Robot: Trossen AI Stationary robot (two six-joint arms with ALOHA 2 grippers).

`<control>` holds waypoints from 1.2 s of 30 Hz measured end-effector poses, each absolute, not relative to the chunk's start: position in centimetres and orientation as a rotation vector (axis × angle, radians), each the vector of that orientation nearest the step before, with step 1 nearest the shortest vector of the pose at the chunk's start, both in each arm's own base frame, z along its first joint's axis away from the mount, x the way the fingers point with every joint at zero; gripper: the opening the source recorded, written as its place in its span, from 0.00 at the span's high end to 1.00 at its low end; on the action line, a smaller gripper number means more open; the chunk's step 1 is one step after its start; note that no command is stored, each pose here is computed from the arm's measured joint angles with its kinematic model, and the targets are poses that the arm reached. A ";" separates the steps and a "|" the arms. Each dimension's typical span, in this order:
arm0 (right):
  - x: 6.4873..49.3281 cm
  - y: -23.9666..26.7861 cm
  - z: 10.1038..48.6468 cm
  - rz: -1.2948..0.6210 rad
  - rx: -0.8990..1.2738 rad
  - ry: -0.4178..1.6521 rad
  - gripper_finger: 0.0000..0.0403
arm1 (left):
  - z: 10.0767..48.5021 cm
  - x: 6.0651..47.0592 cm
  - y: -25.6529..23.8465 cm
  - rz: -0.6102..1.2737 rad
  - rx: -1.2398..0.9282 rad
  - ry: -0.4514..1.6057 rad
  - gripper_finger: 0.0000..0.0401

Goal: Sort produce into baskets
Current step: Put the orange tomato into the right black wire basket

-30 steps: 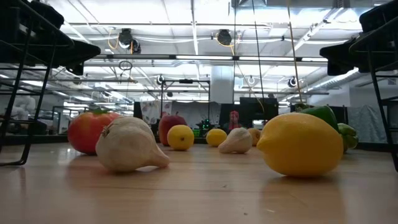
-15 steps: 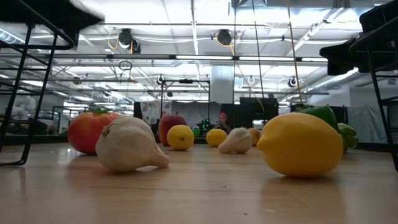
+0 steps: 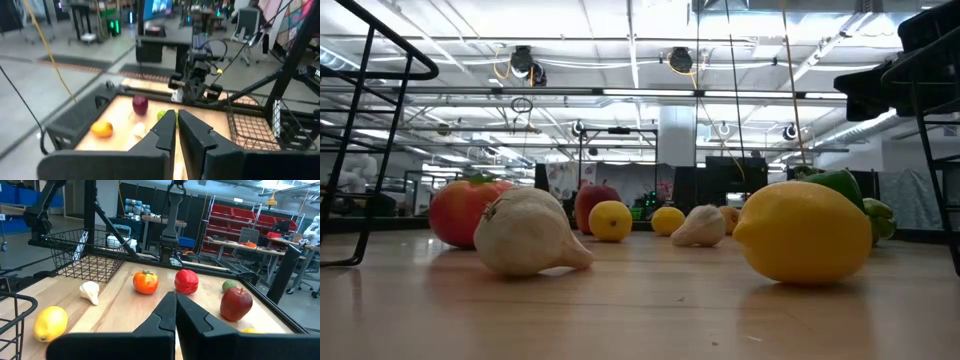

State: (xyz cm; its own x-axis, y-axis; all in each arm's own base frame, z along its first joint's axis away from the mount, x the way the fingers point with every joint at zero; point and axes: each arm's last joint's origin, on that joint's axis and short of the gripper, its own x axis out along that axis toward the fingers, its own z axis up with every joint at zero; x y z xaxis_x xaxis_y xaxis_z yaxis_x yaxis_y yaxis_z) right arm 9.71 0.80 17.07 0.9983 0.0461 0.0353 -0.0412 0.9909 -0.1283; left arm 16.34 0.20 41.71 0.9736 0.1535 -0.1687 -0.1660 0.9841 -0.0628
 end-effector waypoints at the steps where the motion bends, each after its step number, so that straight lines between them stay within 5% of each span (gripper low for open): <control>1: 9.7 0.8 17.1 0.044 -0.115 -0.038 1.00 | 41.4 16.9 0.2 0.163 -0.078 0.186 0.93; 9: 9.7 0.9 17.2 0.091 0.413 -0.025 1.00 | 34.5 21.6 -0.2 0.302 -0.058 0.364 0.93; 16: 9.3 1.0 19.9 0.125 0.389 -0.068 1.00 | 29.6 24.1 -2.3 0.229 -0.091 0.323 0.93; 23: 7.8 0.4 32.3 0.002 0.215 -0.239 1.00 | 29.3 24.3 -2.9 0.232 -0.083 0.324 0.93; 30: 10.5 0.3 42.9 -0.157 0.055 -0.090 1.00 | 29.5 24.1 -2.5 0.261 -0.053 0.316 0.93; 36: 17.4 1.3 40.7 -0.146 -0.065 0.143 1.00 | 29.5 24.1 -2.1 0.273 -0.052 0.317 0.93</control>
State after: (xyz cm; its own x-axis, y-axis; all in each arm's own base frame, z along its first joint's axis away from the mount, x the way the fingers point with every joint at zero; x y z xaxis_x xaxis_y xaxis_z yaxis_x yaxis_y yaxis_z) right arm 17.41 1.32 40.67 0.9792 -0.1497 -0.1369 0.1404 0.9872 -0.0752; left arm 24.12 -2.15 29.50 0.9138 0.2565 -0.3151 -0.2726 0.9621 -0.0075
